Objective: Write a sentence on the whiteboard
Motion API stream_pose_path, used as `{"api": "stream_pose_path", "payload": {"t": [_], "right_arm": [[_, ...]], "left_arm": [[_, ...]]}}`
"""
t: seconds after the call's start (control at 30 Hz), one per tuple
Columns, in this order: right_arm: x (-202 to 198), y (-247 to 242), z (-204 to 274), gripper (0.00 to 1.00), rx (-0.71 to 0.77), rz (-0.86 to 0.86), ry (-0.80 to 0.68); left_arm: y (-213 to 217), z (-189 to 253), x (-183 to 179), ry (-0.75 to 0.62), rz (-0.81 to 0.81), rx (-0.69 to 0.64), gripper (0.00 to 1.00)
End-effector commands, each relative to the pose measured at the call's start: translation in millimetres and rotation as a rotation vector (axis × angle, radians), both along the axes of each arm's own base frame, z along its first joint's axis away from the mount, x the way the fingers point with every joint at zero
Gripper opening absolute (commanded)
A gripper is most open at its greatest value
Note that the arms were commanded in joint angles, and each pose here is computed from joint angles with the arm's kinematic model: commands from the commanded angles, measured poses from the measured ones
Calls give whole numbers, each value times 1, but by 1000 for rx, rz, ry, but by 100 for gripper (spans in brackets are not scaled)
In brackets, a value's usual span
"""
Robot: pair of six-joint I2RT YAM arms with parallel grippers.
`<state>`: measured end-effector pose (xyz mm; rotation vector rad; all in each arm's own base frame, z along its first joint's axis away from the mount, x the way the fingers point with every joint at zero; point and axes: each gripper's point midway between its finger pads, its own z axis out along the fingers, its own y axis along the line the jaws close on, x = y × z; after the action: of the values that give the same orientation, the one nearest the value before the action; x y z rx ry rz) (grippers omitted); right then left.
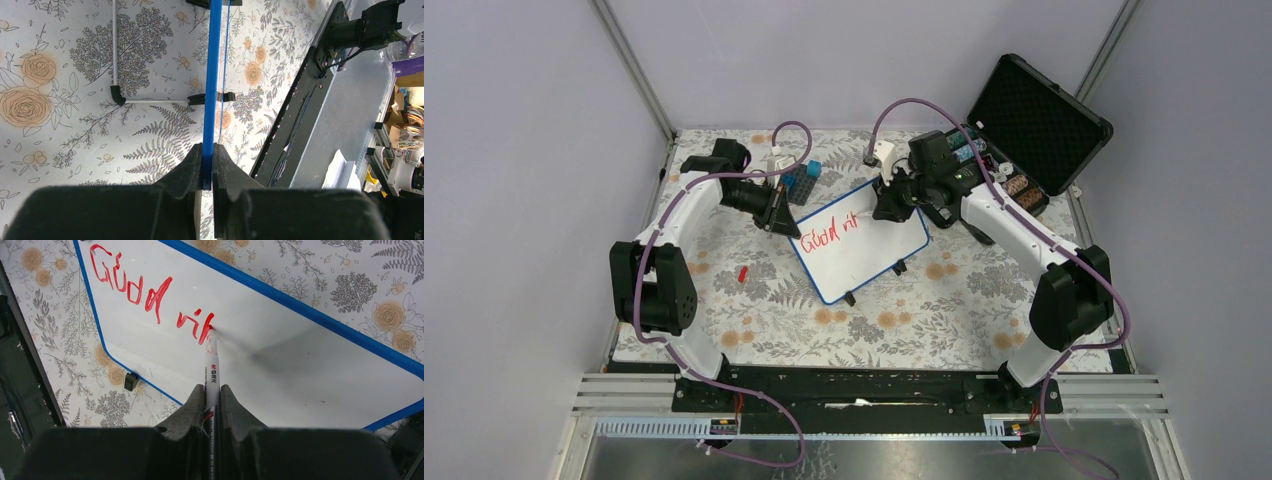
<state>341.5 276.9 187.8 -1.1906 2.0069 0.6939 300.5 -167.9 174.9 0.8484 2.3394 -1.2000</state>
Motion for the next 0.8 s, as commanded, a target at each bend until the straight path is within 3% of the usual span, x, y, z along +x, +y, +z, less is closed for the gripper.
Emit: {"api": "stream_pose_path", "payload": {"t": [0.0,0.77], "right_arm": [[18,-3,12,0,1,-37,-63],[-10,-7,-7,0,-17,18,5]], "left_arm": [[-1,-4,6,-39,-10,32,0],[-1,-4,6,-42,-11,30,0]]}}
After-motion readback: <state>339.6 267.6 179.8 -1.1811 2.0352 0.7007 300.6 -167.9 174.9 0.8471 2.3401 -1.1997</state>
